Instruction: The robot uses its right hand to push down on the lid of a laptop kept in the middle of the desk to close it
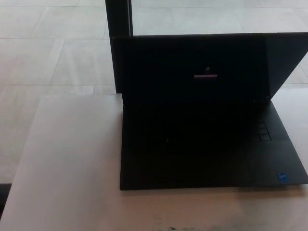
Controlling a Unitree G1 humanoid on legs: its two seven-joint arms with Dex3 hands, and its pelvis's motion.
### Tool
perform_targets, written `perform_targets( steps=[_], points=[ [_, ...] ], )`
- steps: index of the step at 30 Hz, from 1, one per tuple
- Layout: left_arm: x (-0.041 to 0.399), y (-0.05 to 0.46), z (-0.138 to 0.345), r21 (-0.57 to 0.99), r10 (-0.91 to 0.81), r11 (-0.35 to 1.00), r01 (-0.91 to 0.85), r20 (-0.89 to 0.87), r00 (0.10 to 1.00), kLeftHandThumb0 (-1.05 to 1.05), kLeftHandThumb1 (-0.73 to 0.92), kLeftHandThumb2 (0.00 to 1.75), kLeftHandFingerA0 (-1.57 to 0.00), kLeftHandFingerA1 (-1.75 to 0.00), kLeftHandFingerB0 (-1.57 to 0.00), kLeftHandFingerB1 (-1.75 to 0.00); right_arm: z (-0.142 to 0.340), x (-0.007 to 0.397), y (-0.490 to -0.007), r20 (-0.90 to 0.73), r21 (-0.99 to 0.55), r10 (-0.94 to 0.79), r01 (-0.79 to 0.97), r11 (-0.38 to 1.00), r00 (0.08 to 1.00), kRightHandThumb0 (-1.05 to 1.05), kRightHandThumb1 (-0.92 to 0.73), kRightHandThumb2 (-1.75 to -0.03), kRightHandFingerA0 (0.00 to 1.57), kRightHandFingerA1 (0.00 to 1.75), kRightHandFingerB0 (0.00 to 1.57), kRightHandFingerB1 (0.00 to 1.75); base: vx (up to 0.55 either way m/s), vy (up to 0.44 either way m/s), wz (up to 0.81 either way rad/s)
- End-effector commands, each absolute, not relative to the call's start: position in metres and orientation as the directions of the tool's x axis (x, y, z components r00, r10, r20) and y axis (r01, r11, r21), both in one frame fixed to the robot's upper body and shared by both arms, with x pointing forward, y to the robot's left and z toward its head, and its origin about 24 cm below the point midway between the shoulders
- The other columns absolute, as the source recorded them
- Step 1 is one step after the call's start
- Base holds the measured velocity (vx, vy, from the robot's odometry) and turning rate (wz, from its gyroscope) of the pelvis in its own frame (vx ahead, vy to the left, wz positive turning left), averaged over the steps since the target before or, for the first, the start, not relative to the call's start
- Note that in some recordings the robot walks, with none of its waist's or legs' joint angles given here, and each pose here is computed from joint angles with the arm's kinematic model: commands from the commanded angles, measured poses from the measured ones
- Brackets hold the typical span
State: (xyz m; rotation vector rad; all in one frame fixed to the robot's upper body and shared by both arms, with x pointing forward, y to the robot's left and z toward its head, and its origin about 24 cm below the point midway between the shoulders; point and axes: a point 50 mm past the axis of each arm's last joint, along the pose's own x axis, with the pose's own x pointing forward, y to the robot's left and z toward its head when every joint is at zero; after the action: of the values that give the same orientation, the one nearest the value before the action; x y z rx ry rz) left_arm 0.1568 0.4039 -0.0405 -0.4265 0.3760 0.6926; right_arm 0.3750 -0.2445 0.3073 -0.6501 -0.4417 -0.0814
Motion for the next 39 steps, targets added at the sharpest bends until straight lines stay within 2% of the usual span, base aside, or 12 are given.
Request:
perform_targets(
  steps=[1, 5, 10, 13, 15, 17, 22, 25, 26, 27, 29, 39],
  points=[
    [0.15, 0.419, -0.03, -0.282, 0.551, 0.666, -0.691, -0.439, 0.71, -1.05, 0.73, 0.88, -0.18, -0.91, -0.06, -1.42, 0.316, 0.393, -0.204, 0.231, -0.934, 0.222, 0.153, 0.322, 0.947, -0.99, -0.92, -0.78, 0.2, 0.52, 0.19, 0.34, 0.0, 0.0, 0.0],
    [0.149, 0.419, -0.029, -0.273, 0.548, 0.677, -0.684, -0.434, 0.715, -1.05, 0.75, 0.77, -0.13, -0.9, -0.02, -1.46, 0.319, 0.398, -0.185, 0.196, -0.963, 0.256, 0.137, 0.231, 0.947, -0.99, -0.92, -0.78, 0.2, 0.53, 0.19, 0.34, 0.0, 0.0, 0.0],
    [0.151, 0.418, -0.029, -0.287, 0.547, 0.668, -0.687, -0.436, 0.715, -1.05, 0.74, 0.83, -0.15, -0.93, -0.05, -1.45, 0.313, 0.402, -0.169, 0.162, -0.98, 0.306, 0.117, 0.159, 0.938, -0.97, -0.92, -0.76, 0.2, 0.55, 0.2, 0.36, 0.0, 0.0, 0.0],
    [0.151, 0.418, -0.029, -0.274, 0.548, 0.674, -0.686, -0.437, 0.713, -1.05, 0.76, 0.9, -0.19, -0.91, -0.07, -1.4, 0.3, 0.404, -0.161, 0.112, -0.993, 0.322, 0.099, 0.058, 0.94, -0.98, -0.92, -0.77, 0.2, 0.53, 0.19, 0.35, 0.0, 0.0, 0.0],
    [0.151, 0.418, -0.029, -0.281, 0.543, 0.675, -0.682, -0.436, 0.717, -1.05, 0.75, 0.78, -0.12, -0.9, -0.02, -1.45, 0.284, 0.406, -0.156, 0.044, -0.998, 0.326, 0.056, -0.026, 0.944, -1.01, -0.91, -0.8, 0.19, 0.53, 0.18, 0.35, 0.0, 0.0, 0.0],
    [0.152, 0.418, -0.029, -0.28, 0.542, 0.678, -0.68, -0.434, 0.72, -1.05, 0.76, 0.79, -0.14, -0.88, -0.02, -1.43, 0.277, 0.406, -0.156, 0.031, -0.998, 0.329, 0.05, -0.048, 0.944, -0.98, -0.92, -0.79, 0.25, 0.56, 0.22, 0.35, 0.0, 0.0, 0.0],
    [0.154, 0.418, -0.028, -0.275, 0.547, 0.677, -0.683, -0.433, 0.716, -1.05, 0.74, 0.86, -0.18, -0.92, -0.06, -1.43, 0.242, 0.407, -0.158, -0.063, -0.987, 0.319, -0.011, -0.162, 0.946, -1.01, -0.92, -0.8, 0.2, 0.57, 0.19, 0.37, 0.0, 0.0, 0.0],
    [0.154, 0.419, -0.027, -0.272, 0.54, 0.686, -0.675, -0.432, 0.722, -1.05, 0.75, 0.86, -0.17, -0.93, -0.05, -1.43, 0.222, 0.405, -0.159, -0.088, -0.975, 0.332, -0.013, -0.221, 0.939, -1.02, -0.92, -0.82, 0.23, 0.55, 0.21, 0.36, 0.0, 0.0, 0.0],
    [0.154, 0.419, -0.028, -0.274, 0.541, 0.684, -0.676, -0.432, 0.722, -1.05, 0.74, 0.81, -0.14, -0.91, -0.03, -1.45, 0.217, 0.403, -0.159, -0.096, -0.977, 0.344, -0.022, -0.211, 0.934, -1.01, -0.92, -0.79, 0.25, 0.58, 0.23, 0.37, 0.0, 0.0, 0.0],
    [0.154, 0.419, -0.027, -0.273, 0.545, 0.679, -0.681, -0.433, 0.718, -1.05, 0.75, 0.87, -0.17, -0.92, -0.05, -1.42, 0.211, 0.401, -0.159, -0.114, -0.972, 0.344, -0.032, -0.234, 0.932, -0.99, -0.92, -0.79, 0.25, 0.59, 0.23, 0.36, 0.0, 0.0, 0.0],
    [0.154, 0.419, -0.028, -0.276, 0.538, 0.683, -0.676, -0.435, 0.722, -1.05, 0.73, 0.75, -0.11, -0.91, -0.01, -1.48, 0.194, 0.397, -0.164, -0.16, -0.965, 0.341, -0.074, -0.251, 0.926, -0.98, -0.92, -0.79, 0.24, 0.57, 0.22, 0.35, 0.0, 0.0, 0.0],
    [0.154, 0.418, -0.027, -0.277, 0.536, 0.684, -0.675, -0.437, 0.723, -1.05, 0.73, 0.73, -0.1, -0.93, -0.02, -1.5, 0.144, 0.38, -0.192, -0.274, -0.934, 0.286, -0.184, -0.305, 0.918, -0.99, -0.92, -0.81, 0.24, 0.56, 0.23, 0.35, 0.0, 0.0, 0.0]
  ],
)
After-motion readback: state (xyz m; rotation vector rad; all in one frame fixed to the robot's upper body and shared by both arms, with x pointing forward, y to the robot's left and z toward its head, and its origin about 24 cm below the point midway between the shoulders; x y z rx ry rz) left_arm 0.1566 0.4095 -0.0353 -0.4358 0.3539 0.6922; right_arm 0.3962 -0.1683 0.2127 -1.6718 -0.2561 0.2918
